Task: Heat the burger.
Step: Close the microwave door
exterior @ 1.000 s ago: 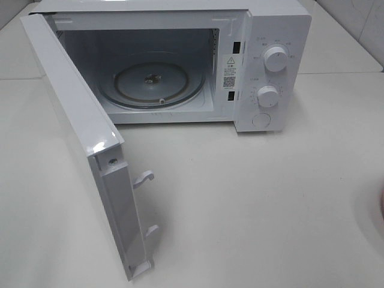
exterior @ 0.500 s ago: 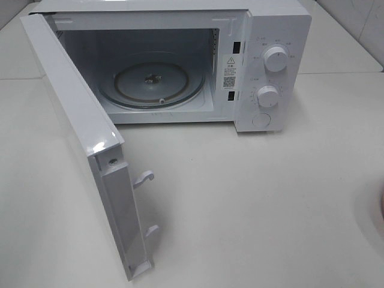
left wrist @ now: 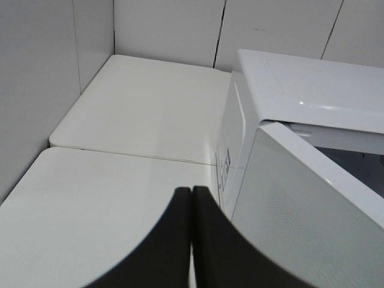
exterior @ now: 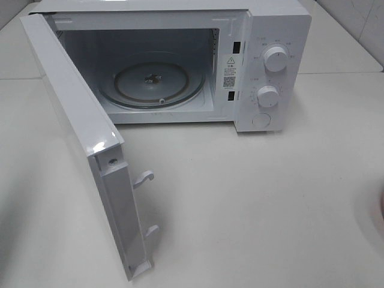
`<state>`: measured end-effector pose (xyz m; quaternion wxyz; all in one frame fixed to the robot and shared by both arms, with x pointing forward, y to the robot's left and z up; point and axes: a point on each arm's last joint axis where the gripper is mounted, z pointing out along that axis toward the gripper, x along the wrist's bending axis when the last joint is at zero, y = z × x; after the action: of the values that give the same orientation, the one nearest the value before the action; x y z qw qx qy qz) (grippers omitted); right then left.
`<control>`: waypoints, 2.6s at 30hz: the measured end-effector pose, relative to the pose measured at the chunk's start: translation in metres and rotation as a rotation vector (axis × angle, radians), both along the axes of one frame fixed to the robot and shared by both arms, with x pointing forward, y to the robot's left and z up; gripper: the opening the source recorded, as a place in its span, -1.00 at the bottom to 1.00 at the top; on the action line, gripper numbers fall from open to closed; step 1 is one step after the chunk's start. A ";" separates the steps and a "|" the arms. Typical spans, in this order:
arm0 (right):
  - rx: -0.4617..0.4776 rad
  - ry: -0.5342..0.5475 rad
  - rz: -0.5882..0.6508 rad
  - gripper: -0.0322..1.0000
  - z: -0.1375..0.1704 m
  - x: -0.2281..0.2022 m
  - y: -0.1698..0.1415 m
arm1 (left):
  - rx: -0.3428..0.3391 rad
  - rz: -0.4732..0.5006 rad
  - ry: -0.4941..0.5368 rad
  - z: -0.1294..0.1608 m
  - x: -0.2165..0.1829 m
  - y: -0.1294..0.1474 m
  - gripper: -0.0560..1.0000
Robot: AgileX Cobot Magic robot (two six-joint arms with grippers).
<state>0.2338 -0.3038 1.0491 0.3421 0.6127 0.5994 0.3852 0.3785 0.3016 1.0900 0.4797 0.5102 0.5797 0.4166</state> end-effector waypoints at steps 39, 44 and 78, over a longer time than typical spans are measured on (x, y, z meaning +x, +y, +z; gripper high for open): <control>0.000 0.000 0.000 0.47 0.000 0.000 0.000 | -0.041 -0.372 -0.096 -0.137 0.099 -0.032 -0.89; 0.000 0.000 0.000 0.47 0.000 0.000 0.000 | -0.035 -0.412 -0.068 -0.145 0.106 -0.036 -0.89; 0.000 0.000 0.000 0.47 0.000 0.000 0.000 | 0.003 -0.562 -0.078 -0.153 0.162 -0.128 -0.89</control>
<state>0.2338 -0.3038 1.0491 0.3421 0.6127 0.5994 0.3852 0.5407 0.1740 0.9368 0.5977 0.6352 0.3957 0.2874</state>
